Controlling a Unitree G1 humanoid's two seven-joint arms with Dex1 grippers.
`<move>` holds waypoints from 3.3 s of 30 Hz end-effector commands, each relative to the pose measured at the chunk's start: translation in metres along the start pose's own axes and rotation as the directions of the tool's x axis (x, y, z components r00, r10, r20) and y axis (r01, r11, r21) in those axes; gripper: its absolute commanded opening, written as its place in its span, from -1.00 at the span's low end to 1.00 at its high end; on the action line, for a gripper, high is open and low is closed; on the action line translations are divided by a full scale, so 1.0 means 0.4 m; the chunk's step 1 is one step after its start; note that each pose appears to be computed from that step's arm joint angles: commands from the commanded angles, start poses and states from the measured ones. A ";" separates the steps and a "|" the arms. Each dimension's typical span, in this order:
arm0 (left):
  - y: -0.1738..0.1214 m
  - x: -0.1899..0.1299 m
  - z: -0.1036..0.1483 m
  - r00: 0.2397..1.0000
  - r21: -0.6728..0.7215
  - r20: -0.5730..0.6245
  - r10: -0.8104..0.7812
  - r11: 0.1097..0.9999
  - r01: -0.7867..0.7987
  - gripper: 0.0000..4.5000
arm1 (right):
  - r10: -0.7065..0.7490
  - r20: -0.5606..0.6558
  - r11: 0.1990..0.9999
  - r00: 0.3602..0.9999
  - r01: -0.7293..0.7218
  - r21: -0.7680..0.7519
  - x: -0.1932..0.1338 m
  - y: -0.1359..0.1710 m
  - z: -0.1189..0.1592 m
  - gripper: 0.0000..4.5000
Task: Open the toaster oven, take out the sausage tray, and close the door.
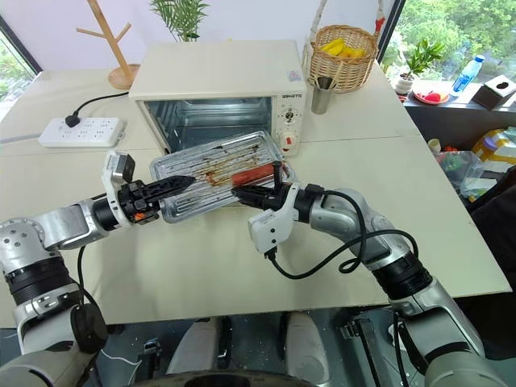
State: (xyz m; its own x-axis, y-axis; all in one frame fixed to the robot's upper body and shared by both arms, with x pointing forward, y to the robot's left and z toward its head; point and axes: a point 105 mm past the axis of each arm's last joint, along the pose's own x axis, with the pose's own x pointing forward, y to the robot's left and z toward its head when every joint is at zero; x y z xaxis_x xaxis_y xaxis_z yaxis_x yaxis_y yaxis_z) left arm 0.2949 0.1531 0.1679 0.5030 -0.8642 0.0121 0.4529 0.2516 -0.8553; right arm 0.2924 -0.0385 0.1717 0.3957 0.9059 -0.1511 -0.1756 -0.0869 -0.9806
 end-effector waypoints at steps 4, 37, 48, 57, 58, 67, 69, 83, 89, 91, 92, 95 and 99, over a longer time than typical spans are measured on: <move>-0.018 0.004 0.004 0.999 -0.013 0.020 -0.030 0.999 0.030 -0.98 | -0.061 0.028 0.997 0.998 0.062 -0.037 -0.007 -0.043 0.026 -1.00; -0.030 -0.247 -0.078 0.865 -0.091 0.491 0.109 0.993 -0.074 -1.00 | -0.006 -0.271 0.860 0.963 0.143 0.490 -0.166 0.035 -0.164 0.37; -0.056 -0.453 -0.101 0.509 -0.152 0.825 0.245 0.964 -0.218 -1.00 | 0.098 -0.293 0.770 0.951 0.114 0.628 -0.135 0.105 -0.246 0.37; -0.047 -0.544 -0.087 0.319 -0.192 0.911 0.262 0.953 -0.233 -1.00 | 0.136 -0.263 0.751 0.955 0.074 0.657 -0.107 0.142 -0.253 -0.95; -0.045 -0.553 -0.082 0.305 -0.194 0.915 0.263 0.952 -0.237 -1.00 | 0.138 -0.262 0.751 0.955 0.072 0.657 -0.104 0.145 -0.253 -0.98; -0.061 -0.553 -0.043 0.286 -0.176 0.925 0.251 0.948 -0.264 -1.00 | 0.091 -0.201 0.760 0.975 0.062 0.646 -0.050 0.150 -0.212 -0.98; -0.068 -0.541 -0.038 0.291 -0.173 0.923 0.251 0.948 -0.268 -1.00 | 0.038 -0.190 0.775 0.981 0.091 0.626 -0.044 0.113 -0.202 -0.98; -0.048 -0.443 -0.017 0.430 -0.194 0.854 0.293 0.946 -0.259 -1.00 | -0.203 -0.132 0.753 0.970 0.241 0.612 -0.070 -0.115 -0.160 -0.98; -0.024 -0.316 -0.049 0.662 -0.178 0.687 0.299 0.953 -0.245 -1.00 | -0.063 0.026 0.616 0.998 0.018 0.788 -0.125 -0.037 -0.083 -0.60; -0.013 -0.294 -0.067 0.733 -0.167 0.615 0.293 0.956 -0.242 -1.00 | -0.030 0.053 0.570 0.998 -0.027 0.821 -0.147 -0.027 -0.068 -0.17; -0.005 -0.288 -0.076 0.769 -0.161 0.569 0.292 0.956 -0.244 -1.00 | -0.021 0.060 0.545 0.998 -0.039 0.838 -0.160 -0.027 -0.063 0.03; 0.021 -0.285 -0.092 0.847 -0.165 0.446 0.289 0.957 -0.240 -1.00 | -0.016 0.039 0.473 0.999 -0.026 0.880 -0.201 -0.038 -0.062 0.70; 0.045 -0.270 -0.095 0.918 -0.185 0.304 0.253 0.961 -0.204 -1.00 | -0.014 -0.059 0.445 0.998 0.059 0.894 -0.247 -0.044 -0.078 0.97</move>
State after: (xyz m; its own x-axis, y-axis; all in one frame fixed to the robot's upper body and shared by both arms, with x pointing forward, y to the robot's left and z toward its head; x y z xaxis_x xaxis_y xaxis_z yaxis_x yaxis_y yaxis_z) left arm 0.2212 0.2409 0.1260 0.8382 -0.5385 -0.0862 0.1498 0.3793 -0.9131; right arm 0.2890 -0.1373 0.1846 0.4345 0.8827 -0.1789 -0.8791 0.3724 -0.2974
